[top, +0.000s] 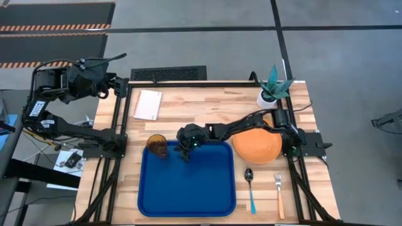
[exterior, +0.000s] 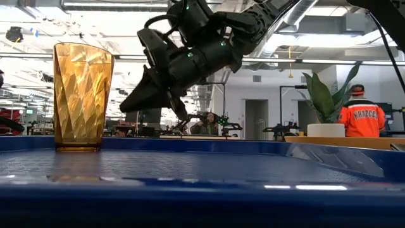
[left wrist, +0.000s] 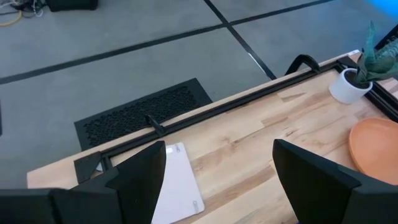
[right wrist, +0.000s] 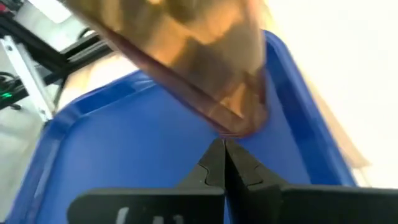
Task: Pick and place plate/cup/fork/spoon on tray
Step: Put the orange glass cup on the top right of the blue tray
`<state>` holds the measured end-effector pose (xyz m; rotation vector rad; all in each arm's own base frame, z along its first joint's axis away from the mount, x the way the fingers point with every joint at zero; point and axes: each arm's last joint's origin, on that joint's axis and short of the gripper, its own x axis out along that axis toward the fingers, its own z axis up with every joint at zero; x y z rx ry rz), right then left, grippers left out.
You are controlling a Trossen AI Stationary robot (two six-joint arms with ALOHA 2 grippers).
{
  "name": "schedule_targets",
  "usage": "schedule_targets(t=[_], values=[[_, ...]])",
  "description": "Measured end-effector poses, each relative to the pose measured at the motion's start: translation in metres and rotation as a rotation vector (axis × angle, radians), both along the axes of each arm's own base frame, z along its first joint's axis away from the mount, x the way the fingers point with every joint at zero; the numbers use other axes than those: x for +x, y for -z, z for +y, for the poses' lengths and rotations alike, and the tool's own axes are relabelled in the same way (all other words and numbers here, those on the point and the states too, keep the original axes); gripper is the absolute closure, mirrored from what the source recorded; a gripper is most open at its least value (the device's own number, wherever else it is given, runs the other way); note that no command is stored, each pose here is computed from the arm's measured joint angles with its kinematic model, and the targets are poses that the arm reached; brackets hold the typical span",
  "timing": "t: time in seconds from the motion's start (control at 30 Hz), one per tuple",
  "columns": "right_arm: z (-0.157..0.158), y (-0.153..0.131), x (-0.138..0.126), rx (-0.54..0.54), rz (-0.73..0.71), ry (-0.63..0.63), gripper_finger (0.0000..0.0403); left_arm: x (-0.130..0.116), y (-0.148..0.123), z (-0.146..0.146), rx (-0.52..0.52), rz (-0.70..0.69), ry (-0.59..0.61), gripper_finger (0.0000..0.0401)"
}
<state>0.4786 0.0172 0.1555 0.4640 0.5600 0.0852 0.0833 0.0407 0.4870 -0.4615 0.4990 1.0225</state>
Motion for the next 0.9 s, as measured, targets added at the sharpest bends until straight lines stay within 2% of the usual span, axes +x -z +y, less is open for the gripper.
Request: schedule_targets(t=[0.9], values=[[0.0001,-0.0085,0.0042,-0.025,-0.098,0.017,0.0393,0.0,0.0,0.0001,-0.001,-0.004,-0.006,0.0119]])
